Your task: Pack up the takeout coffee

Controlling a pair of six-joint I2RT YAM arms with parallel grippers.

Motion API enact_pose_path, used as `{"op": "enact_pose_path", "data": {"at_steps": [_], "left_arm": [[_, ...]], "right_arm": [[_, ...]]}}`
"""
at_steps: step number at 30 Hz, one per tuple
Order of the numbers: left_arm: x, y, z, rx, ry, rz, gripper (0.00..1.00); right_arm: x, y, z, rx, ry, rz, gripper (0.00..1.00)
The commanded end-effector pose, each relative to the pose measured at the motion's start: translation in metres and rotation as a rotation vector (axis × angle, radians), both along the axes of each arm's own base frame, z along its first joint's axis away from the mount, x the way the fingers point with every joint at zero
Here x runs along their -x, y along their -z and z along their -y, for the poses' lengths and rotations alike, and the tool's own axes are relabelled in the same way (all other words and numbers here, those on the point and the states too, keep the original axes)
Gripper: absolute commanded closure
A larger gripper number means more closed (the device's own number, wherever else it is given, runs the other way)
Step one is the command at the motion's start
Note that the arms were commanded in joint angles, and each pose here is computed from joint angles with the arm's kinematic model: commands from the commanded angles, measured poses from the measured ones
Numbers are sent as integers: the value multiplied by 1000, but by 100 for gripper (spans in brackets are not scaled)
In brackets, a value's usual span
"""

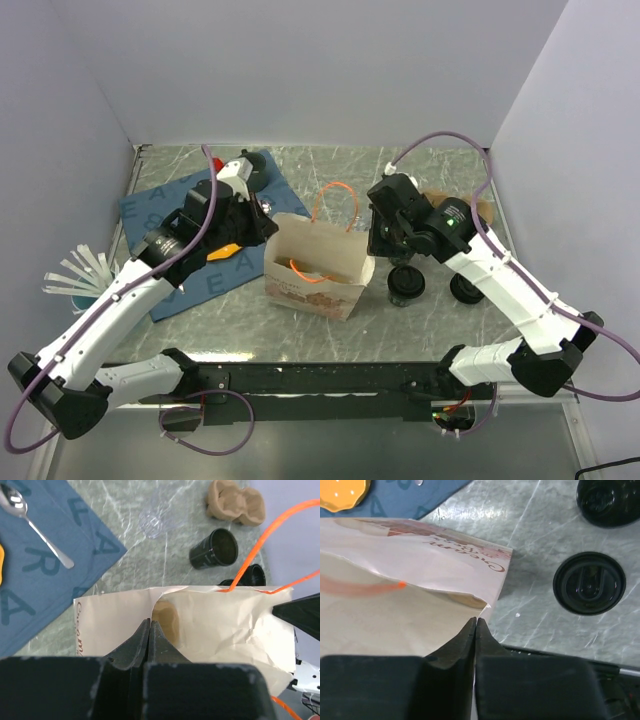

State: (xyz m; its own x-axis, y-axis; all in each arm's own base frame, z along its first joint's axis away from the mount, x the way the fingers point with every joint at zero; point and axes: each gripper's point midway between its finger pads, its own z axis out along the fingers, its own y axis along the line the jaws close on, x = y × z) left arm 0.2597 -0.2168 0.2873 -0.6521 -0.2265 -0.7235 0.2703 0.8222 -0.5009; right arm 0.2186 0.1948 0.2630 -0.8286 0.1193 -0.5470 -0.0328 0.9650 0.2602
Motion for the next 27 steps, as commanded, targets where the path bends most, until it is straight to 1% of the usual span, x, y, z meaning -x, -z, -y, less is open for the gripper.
{"op": "enact_pose_path", "data": {"at_steps": [1, 2, 5, 6, 7, 8, 9, 10, 11, 12, 14, 15, 16, 17, 24, 27], "left_arm": [[-8, -49, 6, 79, 18, 156, 99], [-9, -57, 5, 82, 16, 179, 99], [-4, -61, 1, 95, 12, 191, 99], [-1, -58, 2, 105, 23, 187, 99], [1, -57, 3, 123, 32, 195, 99], [8, -39, 2, 125, 39, 171, 98], [13, -32, 2, 131, 55, 163, 95], [16, -26, 4, 142, 70, 159, 85], [22, -10, 1, 130, 74, 137, 77], [24, -5, -1, 120, 71, 124, 67], [29, 1, -11, 81, 49, 105, 61], [30, 2, -16, 64, 36, 101, 51], [29, 2, -22, 44, 7, 106, 46], [33, 1, -27, 22, 10, 105, 43], [31, -4, -45, -62, -43, 121, 39], [29, -6, -50, -88, -55, 137, 40]], "right_arm": [[-24, -32, 2, 10, -17, 161, 100], [-28, -37, 3, 27, -36, 186, 100], [-32, -42, 5, 59, -70, 229, 100], [-33, -50, 2, 30, -83, 274, 100], [-31, -34, 3, 48, -101, 261, 100], [-31, -30, 2, 50, -127, 282, 100], [-33, -41, -1, -2, -138, 354, 100], [-30, -17, -4, 7, -173, 335, 100], [-29, -15, -6, 0, -202, 362, 100], [-25, -18, -4, -25, -206, 391, 100], [-24, -16, -6, -44, -215, 405, 100], [-22, -17, -6, -44, -221, 401, 100], [-20, -18, -6, -47, -230, 399, 100], [-18, -17, -9, -46, -252, 395, 100], [-10, -16, -15, -59, -290, 385, 100], [-9, -16, -16, -62, -293, 389, 100]]}}
